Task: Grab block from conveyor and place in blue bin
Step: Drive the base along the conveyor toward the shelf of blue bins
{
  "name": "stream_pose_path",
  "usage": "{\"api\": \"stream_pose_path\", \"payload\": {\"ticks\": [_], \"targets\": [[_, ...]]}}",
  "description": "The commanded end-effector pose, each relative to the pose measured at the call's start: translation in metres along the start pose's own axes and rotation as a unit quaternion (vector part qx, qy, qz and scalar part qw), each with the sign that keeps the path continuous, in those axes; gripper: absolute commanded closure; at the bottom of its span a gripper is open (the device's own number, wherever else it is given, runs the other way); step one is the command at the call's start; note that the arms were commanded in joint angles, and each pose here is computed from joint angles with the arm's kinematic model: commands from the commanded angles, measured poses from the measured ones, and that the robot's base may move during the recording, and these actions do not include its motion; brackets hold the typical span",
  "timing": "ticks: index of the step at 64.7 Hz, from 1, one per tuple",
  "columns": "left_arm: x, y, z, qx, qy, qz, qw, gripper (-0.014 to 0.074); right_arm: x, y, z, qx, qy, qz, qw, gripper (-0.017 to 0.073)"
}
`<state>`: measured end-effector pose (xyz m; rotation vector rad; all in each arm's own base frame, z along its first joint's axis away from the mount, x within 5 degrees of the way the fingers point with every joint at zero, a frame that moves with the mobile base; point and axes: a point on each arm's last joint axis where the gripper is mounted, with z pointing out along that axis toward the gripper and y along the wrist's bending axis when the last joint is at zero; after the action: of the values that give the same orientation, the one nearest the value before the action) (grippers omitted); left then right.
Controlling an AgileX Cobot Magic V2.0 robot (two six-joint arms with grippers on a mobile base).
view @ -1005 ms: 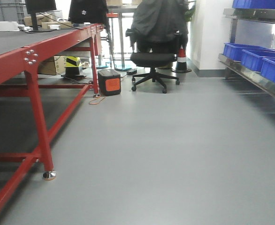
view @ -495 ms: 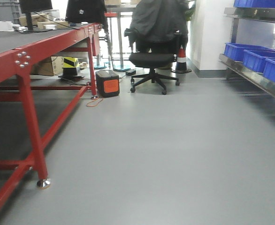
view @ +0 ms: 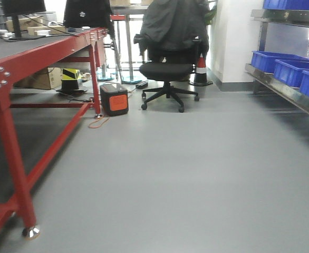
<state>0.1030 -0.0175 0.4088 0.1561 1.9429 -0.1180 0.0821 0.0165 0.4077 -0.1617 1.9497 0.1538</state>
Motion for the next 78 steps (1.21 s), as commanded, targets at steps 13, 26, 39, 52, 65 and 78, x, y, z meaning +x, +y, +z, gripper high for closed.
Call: {"api": "stream_pose_path", "payload": {"ticks": [13, 26, 39, 52, 65, 78], "targets": [[-0.0036, -0.0010, -0.0036, 0.005, -0.016, 0.000, 1.000, 0.0704, -0.0032, -0.0005, -0.0025, 0.002, -0.015, -0.008, 1.000, 0.0713], [-0.0036, -0.0010, -0.0036, 0.005, -0.016, 0.000, 1.000, 0.0704, -0.0032, -0.0005, -0.0025, 0.002, -0.015, -0.008, 1.000, 0.0713], [-0.0038, -0.0010, -0.0036, 0.005, -0.017, 0.000, 1.000, 0.0704, -0.0032, -0.0005, -0.0025, 0.002, -0.015, -0.008, 1.000, 0.0713], [-0.0038, -0.0010, -0.0036, 0.005, -0.017, 0.000, 1.000, 0.0704, -0.0032, -0.0005, -0.0025, 0.002, -0.015, -0.008, 1.000, 0.0713], [-0.0038, -0.0010, -0.0036, 0.005, -0.017, 0.000, 1.000, 0.0704, -0.0032, -0.0005, -0.0025, 0.002, -0.015, -0.008, 1.000, 0.0713], [-0.0038, -0.0010, -0.0036, 0.005, -0.017, 0.000, 1.000, 0.0704, -0.0032, -0.0005, -0.0025, 0.002, -0.015, -0.008, 1.000, 0.0713]]}}
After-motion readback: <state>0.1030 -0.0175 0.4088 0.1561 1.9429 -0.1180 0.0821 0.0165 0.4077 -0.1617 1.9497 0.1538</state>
